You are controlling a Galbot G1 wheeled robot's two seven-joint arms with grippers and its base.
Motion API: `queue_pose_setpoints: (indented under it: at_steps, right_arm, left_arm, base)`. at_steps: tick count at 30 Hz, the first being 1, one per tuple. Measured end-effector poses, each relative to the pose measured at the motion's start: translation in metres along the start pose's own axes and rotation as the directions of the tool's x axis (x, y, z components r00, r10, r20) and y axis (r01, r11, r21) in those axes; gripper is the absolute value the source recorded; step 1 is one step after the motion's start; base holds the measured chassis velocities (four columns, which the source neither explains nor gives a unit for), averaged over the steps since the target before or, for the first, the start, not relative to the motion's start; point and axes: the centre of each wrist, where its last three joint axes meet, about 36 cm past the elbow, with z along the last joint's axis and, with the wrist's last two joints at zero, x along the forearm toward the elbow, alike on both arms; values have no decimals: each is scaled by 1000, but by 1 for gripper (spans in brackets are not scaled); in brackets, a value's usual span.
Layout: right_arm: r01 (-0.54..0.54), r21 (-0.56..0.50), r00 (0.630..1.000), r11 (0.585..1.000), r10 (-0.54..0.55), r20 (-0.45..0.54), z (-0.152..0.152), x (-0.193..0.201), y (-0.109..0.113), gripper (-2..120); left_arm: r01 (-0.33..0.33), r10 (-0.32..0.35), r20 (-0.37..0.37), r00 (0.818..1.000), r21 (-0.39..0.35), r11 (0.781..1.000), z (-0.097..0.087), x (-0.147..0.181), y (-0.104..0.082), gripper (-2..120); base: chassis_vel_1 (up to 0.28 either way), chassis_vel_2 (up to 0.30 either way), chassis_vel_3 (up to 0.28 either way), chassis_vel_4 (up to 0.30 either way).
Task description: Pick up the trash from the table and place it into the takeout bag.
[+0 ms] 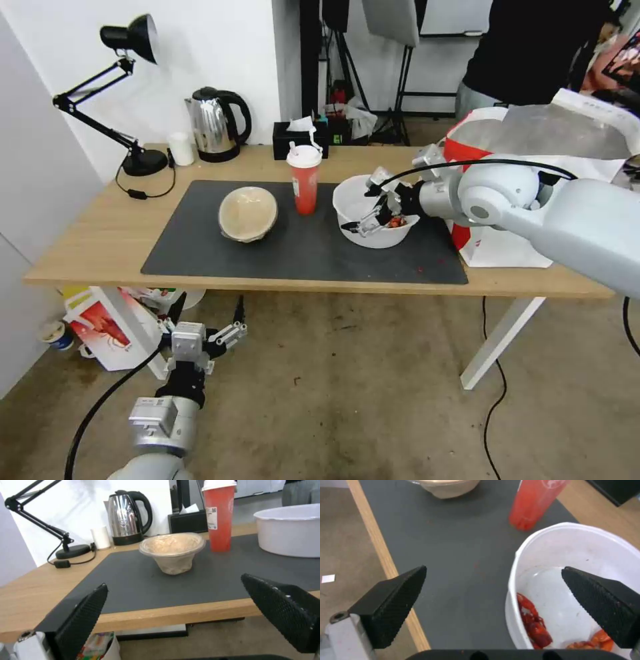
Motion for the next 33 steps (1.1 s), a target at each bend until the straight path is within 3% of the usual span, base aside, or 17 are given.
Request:
queue_pose_setpoints:
  at_steps: [16,33]
  right_arm:
    - [18,-9,999,1000,-18,-44,20,-12,-1,100]
    - [76,-30,995,997,-78,-68,22,-21,-39,100]
  left_arm:
    - [0,0,0,1000,0,1000,0,0,0,100]
    - [0,0,0,1000,0,1000,0,0,0,100]
  base:
    - [0,0,0,0]
    - [0,0,0,0]
